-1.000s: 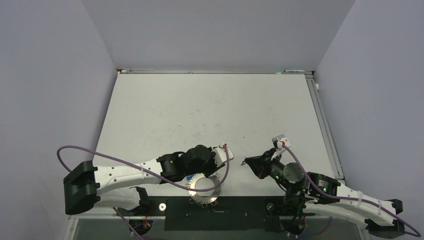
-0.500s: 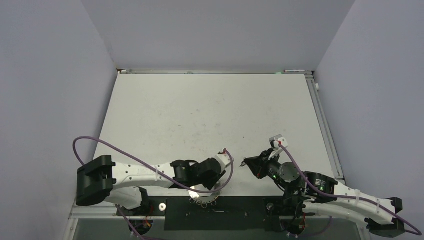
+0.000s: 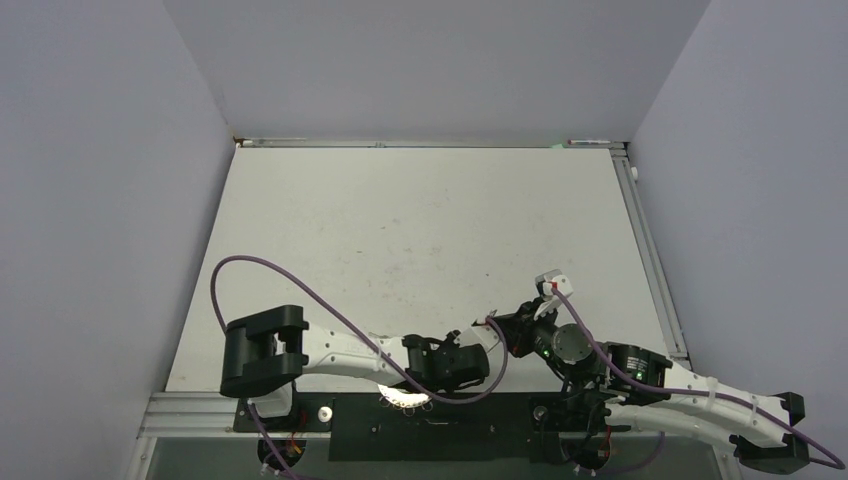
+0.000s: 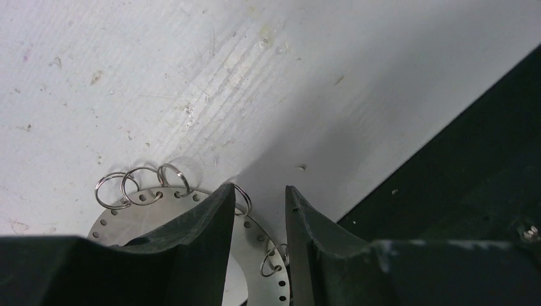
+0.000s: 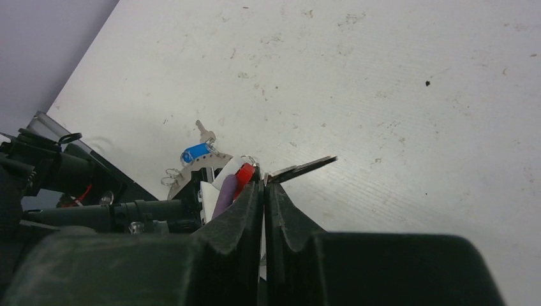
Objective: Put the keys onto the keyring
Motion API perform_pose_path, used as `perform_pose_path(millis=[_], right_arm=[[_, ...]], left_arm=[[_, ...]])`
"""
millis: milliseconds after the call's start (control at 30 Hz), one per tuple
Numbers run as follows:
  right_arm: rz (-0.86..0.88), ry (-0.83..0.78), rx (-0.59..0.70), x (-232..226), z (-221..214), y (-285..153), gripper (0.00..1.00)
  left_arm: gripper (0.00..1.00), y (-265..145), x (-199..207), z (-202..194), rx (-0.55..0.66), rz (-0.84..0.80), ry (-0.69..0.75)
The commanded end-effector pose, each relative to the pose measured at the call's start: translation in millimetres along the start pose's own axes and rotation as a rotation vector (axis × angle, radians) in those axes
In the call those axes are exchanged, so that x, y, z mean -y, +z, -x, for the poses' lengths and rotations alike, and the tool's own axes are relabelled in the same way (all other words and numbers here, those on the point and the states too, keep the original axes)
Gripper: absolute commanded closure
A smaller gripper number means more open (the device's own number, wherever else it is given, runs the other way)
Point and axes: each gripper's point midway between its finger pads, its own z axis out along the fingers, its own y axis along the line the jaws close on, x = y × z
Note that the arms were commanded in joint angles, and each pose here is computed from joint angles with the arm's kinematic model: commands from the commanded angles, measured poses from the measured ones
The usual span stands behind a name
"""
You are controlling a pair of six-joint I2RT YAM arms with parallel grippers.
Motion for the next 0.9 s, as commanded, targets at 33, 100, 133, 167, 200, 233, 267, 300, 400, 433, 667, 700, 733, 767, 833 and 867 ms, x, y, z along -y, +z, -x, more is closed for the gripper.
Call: perform_pose_path(millis=[33, 100, 133, 167, 200, 233, 267, 300, 400, 433, 667, 700, 733, 767, 833, 867], right_arm=[[0.011, 0.033, 0.038, -3.4, 10.6, -3.7, 0.95], [0.01, 0.032, 0.037, -2.7, 9.7, -3.7, 0.95], [0.011, 0.033, 0.036, -3.0, 9.5, -3.9, 0.95], [0.011, 0.033, 0.037, -2.9, 9.7, -3.9, 0.95], [0.011, 0.033, 0.037, -3.1, 9.8, -3.9, 0.95], [0.011, 0.033, 0.038, -3.1, 10.0, -4.0, 0.95], [0.013, 0.033, 0.037, -3.5, 9.8, -4.1, 0.95], [0.013, 0.032, 0.036, -3.5, 9.3, -3.9, 0.95], [0.014, 0.034, 0.036, -3.8, 9.5, -4.4, 0.95], [0.015, 0.034, 0.036, -3.9, 9.4, -4.4, 0.95], [0.013, 0.036, 0.038, -3.4, 9.1, -4.7, 0.95], [0.011, 0.035, 0.037, -3.0, 8.7, -4.2, 0.95], [0.009, 0.035, 0.037, -2.7, 8.6, -4.1, 0.95], [0.009, 0.034, 0.036, -2.9, 8.4, -4.0, 0.95], [0.01, 0.035, 0.036, -3.3, 8.7, -4.2, 0.95], [0.012, 0.034, 0.034, -3.6, 8.2, -4.3, 0.95]], left_arm=[[0.69, 4.8, -8.0, 12.1, 0.008, 0.122, 0.0], [0.7, 6.4, -10.2, 9.0, -0.004, 0.153, 0.015], [0.7, 6.9, -10.8, 7.7, -0.01, 0.164, 0.023], [0.71, 6.9, -10.5, 6.3, -0.016, 0.173, 0.031], [0.71, 6.9, -10.4, 5.6, -0.017, 0.183, 0.04], [0.71, 6.6, -10.5, 4.8, -0.021, 0.194, 0.046], [0.71, 6.0, -10.1, 4.3, -0.023, 0.203, 0.053], [0.71, 5.2, -9.8, 5.1, -0.023, 0.212, 0.056], [0.7, 4.0, -12.7, 3.7, -0.034, 0.245, 0.06], [0.71, 4.3, -12.5, 3.5, -0.036, 0.252, 0.053], [0.82, 2.4, -9.4, -3.5, -0.063, 0.276, 0.05], [0.85, 3.2, -8.5, -4.7, -0.064, 0.275, 0.054], [0.88, 4.5, -7.8, -5.1, -0.064, 0.272, 0.052], [0.94, 5.3, -6.8, -5.7, -0.066, 0.269, 0.055], [1.0, 4.8, -6.2, -5.8, -0.071, 0.267, 0.055], [1.0, 3.2, -5.2, -3.4, -0.067, 0.263, 0.05]])
